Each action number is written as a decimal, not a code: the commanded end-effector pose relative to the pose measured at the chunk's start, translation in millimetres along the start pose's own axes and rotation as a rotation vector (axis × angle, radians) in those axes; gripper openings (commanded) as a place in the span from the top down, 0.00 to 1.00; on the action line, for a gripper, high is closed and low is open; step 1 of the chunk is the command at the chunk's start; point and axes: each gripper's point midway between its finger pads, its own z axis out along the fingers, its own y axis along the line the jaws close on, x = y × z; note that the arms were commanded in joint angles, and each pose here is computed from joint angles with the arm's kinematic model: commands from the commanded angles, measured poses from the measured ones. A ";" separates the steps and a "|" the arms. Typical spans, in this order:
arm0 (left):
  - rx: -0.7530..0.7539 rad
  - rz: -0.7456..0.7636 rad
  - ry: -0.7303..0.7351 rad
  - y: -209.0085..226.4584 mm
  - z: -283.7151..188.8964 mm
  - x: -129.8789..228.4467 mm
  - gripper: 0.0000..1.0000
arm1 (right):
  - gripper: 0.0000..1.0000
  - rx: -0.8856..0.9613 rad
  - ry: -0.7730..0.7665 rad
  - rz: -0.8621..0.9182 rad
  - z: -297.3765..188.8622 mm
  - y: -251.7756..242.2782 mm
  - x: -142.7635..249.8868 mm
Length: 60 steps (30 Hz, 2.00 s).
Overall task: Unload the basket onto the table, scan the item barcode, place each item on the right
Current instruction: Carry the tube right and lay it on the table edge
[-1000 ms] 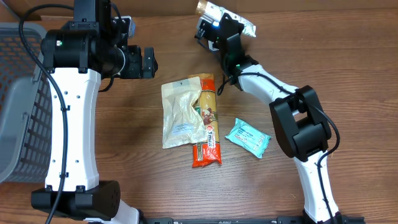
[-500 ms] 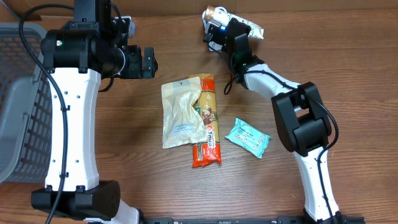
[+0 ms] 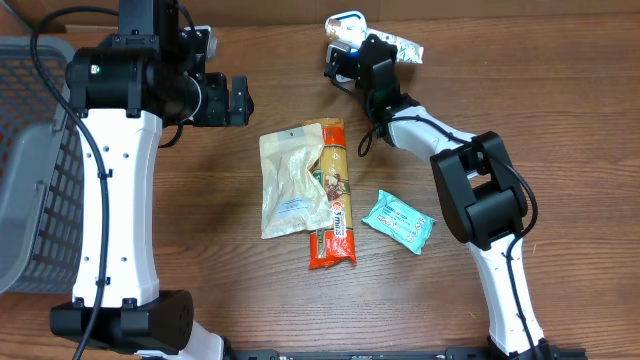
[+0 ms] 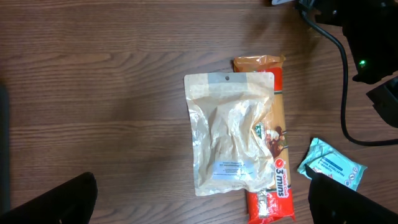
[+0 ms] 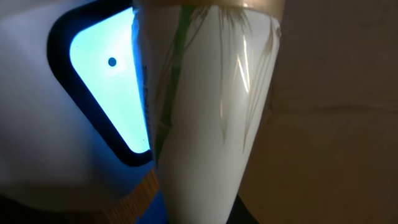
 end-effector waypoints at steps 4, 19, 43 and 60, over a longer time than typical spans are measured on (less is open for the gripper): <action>-0.003 0.024 0.000 -0.1 0.6 -0.7 0.00 | 0.96 0.137 0.021 0.193 -43.8 -90.1 -24.2; -0.002 0.024 0.000 -0.2 0.6 -0.7 0.00 | 0.96 -0.251 0.287 1.621 -262.8 -177.2 59.3; -0.003 0.024 -0.001 -0.1 0.5 -0.8 0.01 | 0.96 0.552 1.180 2.395 -266.7 57.1 329.6; -0.002 0.024 -0.001 -0.2 0.5 -0.8 0.00 | 0.02 -0.218 0.875 2.001 -245.7 16.6 269.8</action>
